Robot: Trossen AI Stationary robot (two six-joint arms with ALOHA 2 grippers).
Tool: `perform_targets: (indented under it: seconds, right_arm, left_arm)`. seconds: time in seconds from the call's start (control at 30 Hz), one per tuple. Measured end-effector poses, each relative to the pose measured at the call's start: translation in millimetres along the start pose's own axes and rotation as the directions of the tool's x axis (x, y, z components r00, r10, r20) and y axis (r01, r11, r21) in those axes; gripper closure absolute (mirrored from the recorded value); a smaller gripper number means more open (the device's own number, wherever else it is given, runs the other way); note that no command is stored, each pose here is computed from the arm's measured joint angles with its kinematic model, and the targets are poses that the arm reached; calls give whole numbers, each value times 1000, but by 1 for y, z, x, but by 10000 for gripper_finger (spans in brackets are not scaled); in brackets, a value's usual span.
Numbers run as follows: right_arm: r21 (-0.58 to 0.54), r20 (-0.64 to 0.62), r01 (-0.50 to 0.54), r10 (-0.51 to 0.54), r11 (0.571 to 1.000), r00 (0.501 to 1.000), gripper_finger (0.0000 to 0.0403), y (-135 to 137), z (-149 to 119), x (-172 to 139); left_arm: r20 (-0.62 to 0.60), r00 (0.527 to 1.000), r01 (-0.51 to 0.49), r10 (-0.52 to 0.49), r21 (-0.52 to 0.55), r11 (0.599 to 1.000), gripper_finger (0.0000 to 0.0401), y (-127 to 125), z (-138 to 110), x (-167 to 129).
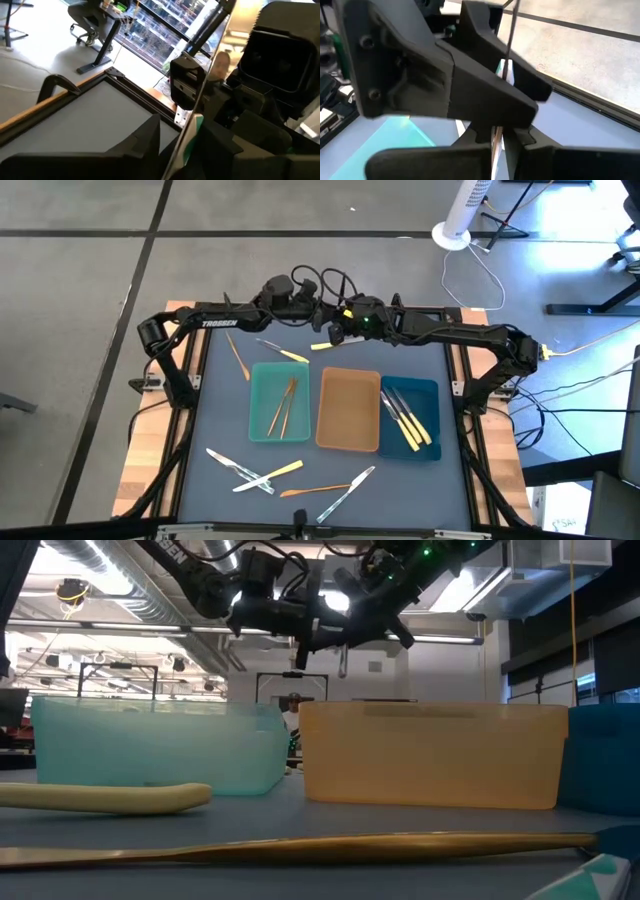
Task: Sort silverware by color (type)
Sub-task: Put the blue knife into the orange bin
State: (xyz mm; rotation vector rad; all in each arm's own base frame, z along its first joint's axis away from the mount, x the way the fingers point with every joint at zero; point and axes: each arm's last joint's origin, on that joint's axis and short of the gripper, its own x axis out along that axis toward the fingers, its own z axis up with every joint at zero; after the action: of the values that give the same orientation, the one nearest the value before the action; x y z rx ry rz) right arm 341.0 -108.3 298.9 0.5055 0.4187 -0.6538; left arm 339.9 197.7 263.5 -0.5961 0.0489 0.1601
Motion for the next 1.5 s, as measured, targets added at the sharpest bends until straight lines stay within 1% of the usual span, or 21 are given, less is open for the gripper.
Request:
perform_targets:
  seconds: [0.13,0.37,0.5,0.67,0.8,0.97,1.13,1.33,1.5]
  right_arm:
    - [-6,-13,-5,5,1000,1000,398,-1,1,-5]
    - [-8,-17,-7,7,1000,1000,399,-3,7,-25]
    - [-9,-60,-43,42,999,997,397,-4,7,-35]
    - [28,-181,-140,143,990,973,398,1,-1,-45]
    - [57,-283,-189,198,980,939,396,15,-16,-52]
    - [66,-336,-207,217,976,917,398,38,-35,-63]
    - [95,-379,-196,217,976,899,397,58,-56,-70]
    - [130,-431,-177,217,975,876,395,77,-79,-74]
    - [120,-492,-133,175,984,853,398,89,-103,-72]
  left_arm:
    - [-29,998,51,-51,13,999,275,8,5,-5]
    - [-113,977,181,-182,-16,983,272,22,13,-16]
    - [-147,966,209,-212,-37,977,272,29,15,-22]
    - [-190,967,168,-170,-27,985,272,40,12,-27]
    - [-242,961,144,-136,13,990,272,42,4,-27]
    - [-286,952,134,-106,83,987,272,41,-4,-25]
    - [-310,948,124,-76,136,983,274,35,-11,-21]
    - [-318,946,117,-57,172,978,275,30,-15,-17]
    - [-350,936,113,-41,189,975,275,33,-19,-19]
